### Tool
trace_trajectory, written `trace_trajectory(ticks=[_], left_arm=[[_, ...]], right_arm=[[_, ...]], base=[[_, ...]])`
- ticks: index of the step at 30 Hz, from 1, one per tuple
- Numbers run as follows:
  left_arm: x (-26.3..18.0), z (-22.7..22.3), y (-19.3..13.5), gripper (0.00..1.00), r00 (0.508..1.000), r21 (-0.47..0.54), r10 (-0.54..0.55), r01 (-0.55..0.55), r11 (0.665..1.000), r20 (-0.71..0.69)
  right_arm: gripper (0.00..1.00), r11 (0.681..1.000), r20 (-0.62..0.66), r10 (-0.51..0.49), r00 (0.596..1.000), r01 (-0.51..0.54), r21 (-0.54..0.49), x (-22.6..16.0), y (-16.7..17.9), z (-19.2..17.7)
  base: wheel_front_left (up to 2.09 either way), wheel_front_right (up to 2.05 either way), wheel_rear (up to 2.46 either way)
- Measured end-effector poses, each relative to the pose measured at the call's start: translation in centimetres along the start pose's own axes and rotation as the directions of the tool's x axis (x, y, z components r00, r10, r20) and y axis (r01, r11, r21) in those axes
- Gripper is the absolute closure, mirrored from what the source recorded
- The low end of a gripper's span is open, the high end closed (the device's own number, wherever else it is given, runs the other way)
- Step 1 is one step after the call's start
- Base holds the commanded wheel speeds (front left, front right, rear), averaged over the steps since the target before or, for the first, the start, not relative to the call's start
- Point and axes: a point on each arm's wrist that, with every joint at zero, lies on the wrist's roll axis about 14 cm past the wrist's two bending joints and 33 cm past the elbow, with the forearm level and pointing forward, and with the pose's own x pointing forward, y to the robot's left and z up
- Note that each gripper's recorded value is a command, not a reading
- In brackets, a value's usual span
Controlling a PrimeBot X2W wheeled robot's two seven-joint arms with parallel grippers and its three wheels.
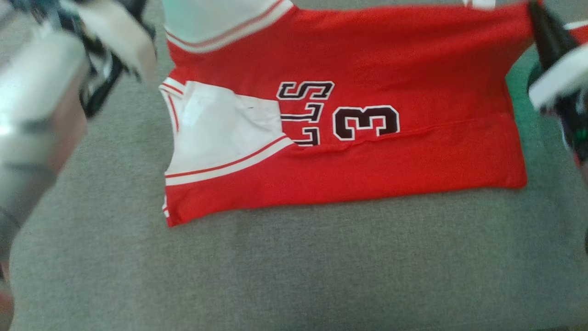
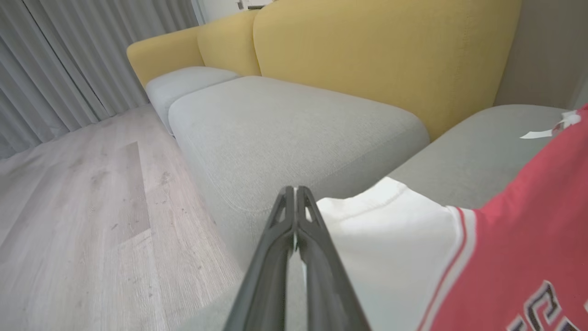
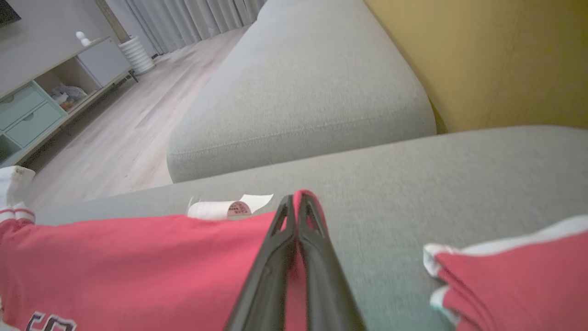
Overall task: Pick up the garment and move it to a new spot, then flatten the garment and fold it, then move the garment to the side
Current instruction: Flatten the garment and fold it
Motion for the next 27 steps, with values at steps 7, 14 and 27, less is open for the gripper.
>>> trace_trajectory(ticks=[7,14,27], left_arm=[[-4.3,-3.4,-1.7,1.0,0.999,-0.046,-0.022,0.021,0.999,-0.04],[-8.3,-6.3,-4.7,1.0,0.996,-0.085,-0.027,0.02,0.996,-0.08],[-13.4,-8.7,-9.1,1.0,0.992,-0.149,0.001,-0.02,0.989,-0.128]], right_arm=[[1.0,1.0,-0.061,0.012,0.998,-0.012,0.0,-2.7,-0.3,-3.5],[1.0,1.0,-0.092,0.028,0.995,-0.027,0.004,-4.9,0.2,-5.8],[1.0,1.0,-0.121,0.009,0.993,-0.008,0.011,-8.0,-0.3,-8.6]], base=[[0.0,0.0,0.0],[0.0,0.0,0.0],[0.0,0.0,0.0]])
